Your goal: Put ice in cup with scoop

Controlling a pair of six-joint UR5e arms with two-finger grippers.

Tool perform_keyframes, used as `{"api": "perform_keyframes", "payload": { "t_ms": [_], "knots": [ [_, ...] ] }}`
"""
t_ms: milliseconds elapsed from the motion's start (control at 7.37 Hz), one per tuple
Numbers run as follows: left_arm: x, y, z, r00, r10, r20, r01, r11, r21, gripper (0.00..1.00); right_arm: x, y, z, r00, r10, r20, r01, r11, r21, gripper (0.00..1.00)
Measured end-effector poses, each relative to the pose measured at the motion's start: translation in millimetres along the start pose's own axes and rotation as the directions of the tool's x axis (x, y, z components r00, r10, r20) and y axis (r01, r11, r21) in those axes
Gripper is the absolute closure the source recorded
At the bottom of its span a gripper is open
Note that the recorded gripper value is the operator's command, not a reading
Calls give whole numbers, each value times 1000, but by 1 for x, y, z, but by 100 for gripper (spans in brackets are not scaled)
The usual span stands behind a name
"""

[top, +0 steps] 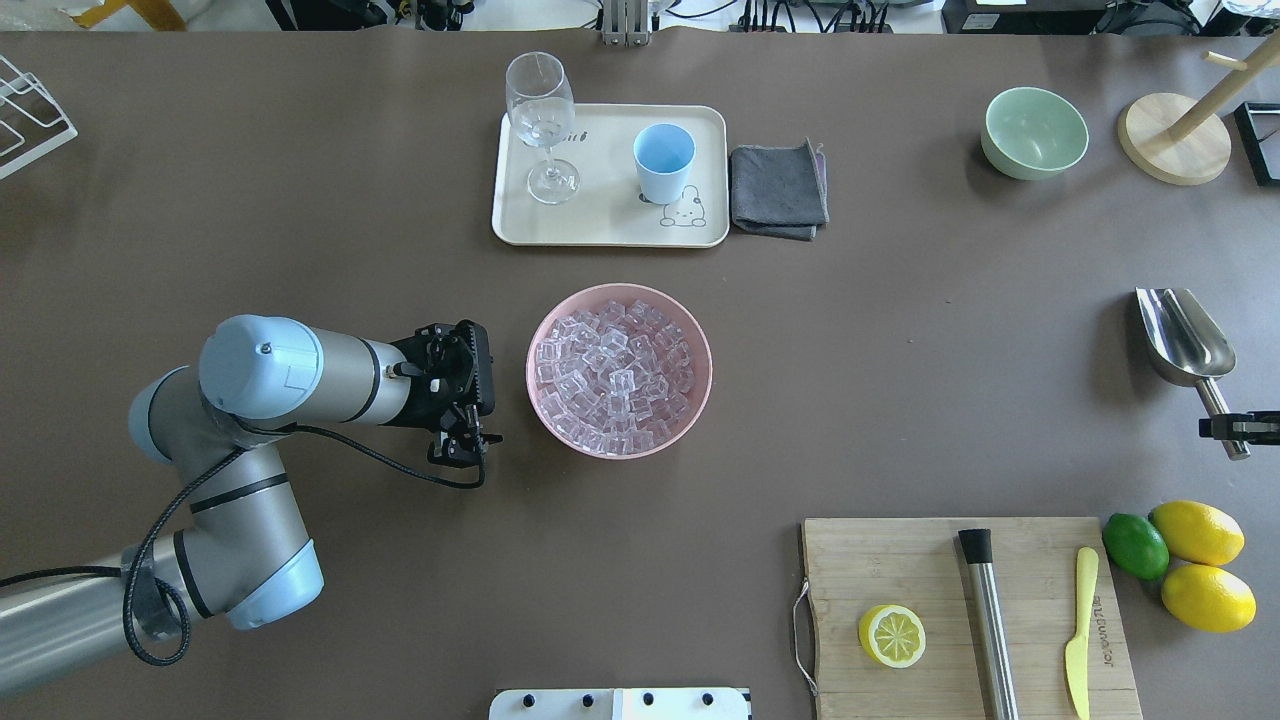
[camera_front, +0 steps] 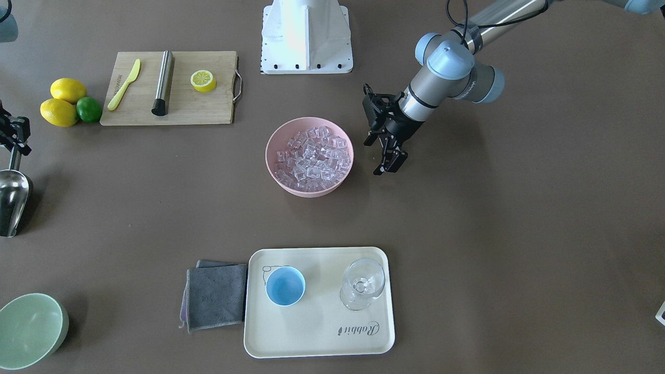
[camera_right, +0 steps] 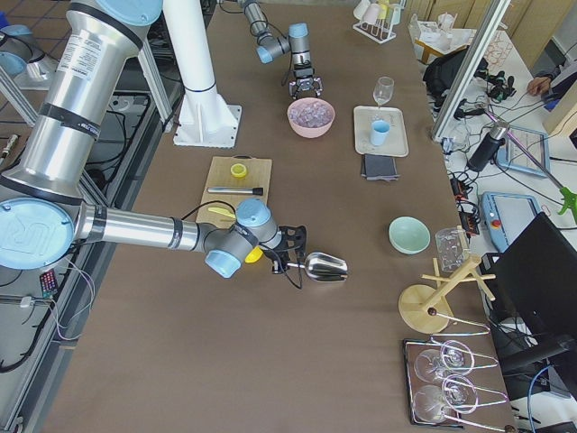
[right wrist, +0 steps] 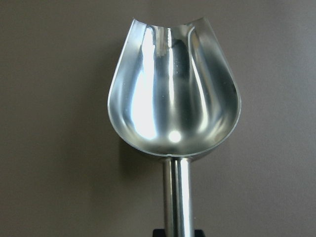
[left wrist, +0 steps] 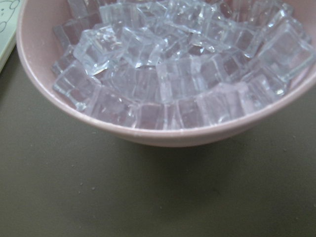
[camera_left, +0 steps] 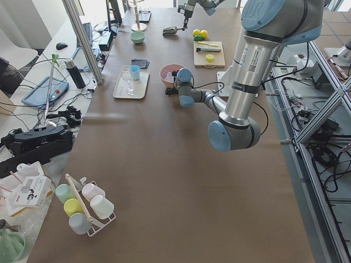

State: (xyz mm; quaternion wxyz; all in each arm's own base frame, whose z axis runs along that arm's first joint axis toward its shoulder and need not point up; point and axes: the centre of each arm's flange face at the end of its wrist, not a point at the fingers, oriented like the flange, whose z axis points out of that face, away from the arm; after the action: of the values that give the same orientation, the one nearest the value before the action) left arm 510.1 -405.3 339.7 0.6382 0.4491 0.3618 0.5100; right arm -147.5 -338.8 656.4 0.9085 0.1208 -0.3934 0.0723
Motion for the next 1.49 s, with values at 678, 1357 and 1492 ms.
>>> {"api": "perform_keyframes", "payload": {
  "t_ms": [678,1357,1492],
  "knots": [
    [-11,-26,10,996,46,-81,-45,999,15,1,-49,-27,-75,947,-307,97,311,950,-31,100],
    [-30,-52,10,983,148,-109,-150,989,-3,1,-150,-94,-156,724,-682,99,686,728,-1,100],
    [-34,-49,9,984,145,-104,-146,989,-9,1,-159,-96,-163,707,-701,96,704,711,10,100]
  ]
}}
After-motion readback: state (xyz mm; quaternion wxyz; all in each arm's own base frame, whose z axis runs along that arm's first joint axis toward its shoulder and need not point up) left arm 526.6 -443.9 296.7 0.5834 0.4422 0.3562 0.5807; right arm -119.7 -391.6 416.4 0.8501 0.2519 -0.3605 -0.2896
